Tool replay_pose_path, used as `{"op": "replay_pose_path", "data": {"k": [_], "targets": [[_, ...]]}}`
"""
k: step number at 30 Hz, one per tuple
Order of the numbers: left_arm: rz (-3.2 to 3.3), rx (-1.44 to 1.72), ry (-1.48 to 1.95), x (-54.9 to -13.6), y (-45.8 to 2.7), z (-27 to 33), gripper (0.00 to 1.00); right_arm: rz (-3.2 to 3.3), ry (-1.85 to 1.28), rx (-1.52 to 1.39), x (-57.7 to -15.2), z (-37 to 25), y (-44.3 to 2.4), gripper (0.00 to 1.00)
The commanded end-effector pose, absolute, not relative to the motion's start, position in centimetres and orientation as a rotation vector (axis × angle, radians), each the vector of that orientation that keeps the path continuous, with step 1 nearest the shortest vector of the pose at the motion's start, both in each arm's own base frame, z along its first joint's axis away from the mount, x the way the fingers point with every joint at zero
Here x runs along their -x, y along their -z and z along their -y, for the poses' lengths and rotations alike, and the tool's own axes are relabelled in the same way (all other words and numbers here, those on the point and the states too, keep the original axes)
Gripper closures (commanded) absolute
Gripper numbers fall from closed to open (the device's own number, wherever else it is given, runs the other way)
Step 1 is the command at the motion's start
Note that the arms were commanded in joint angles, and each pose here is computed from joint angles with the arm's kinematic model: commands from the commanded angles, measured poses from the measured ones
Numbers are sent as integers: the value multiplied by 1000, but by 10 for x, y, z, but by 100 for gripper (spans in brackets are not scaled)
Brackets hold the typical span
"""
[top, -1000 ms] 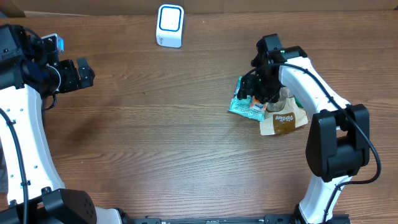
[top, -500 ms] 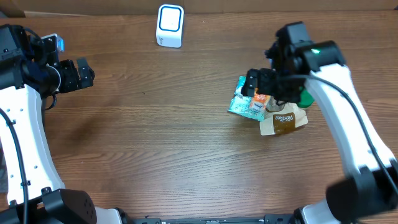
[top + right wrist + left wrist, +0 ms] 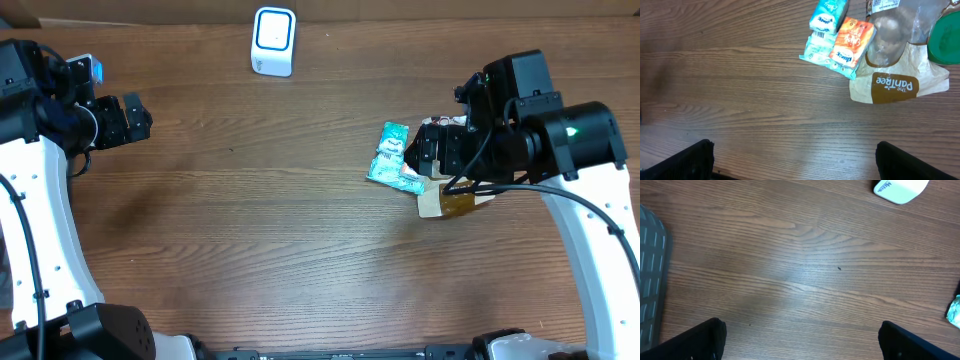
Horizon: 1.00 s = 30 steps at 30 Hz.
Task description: Scan the item barcode
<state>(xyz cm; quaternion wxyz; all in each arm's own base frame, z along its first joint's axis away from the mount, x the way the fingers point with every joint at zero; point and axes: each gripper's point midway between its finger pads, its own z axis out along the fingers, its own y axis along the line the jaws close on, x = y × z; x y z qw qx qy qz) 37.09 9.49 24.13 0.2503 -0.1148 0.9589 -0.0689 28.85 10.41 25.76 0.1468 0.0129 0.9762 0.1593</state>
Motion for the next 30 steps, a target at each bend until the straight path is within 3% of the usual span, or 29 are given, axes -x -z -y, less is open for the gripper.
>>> {"op": "replay_pose_path", "data": {"k": [1,12,30], "targets": [[-2602,271,181,-371,-244,-94,0,-2782,-471,-31,-292,-106,-265,0],[-2602,271,181,-371,-244,-94,0,-2782,-471,-31,-291,-106,-265,0],[-2602,271,181,-371,-244,-94,0,-2435,-471,18,-228,-85,-352,0]]}}
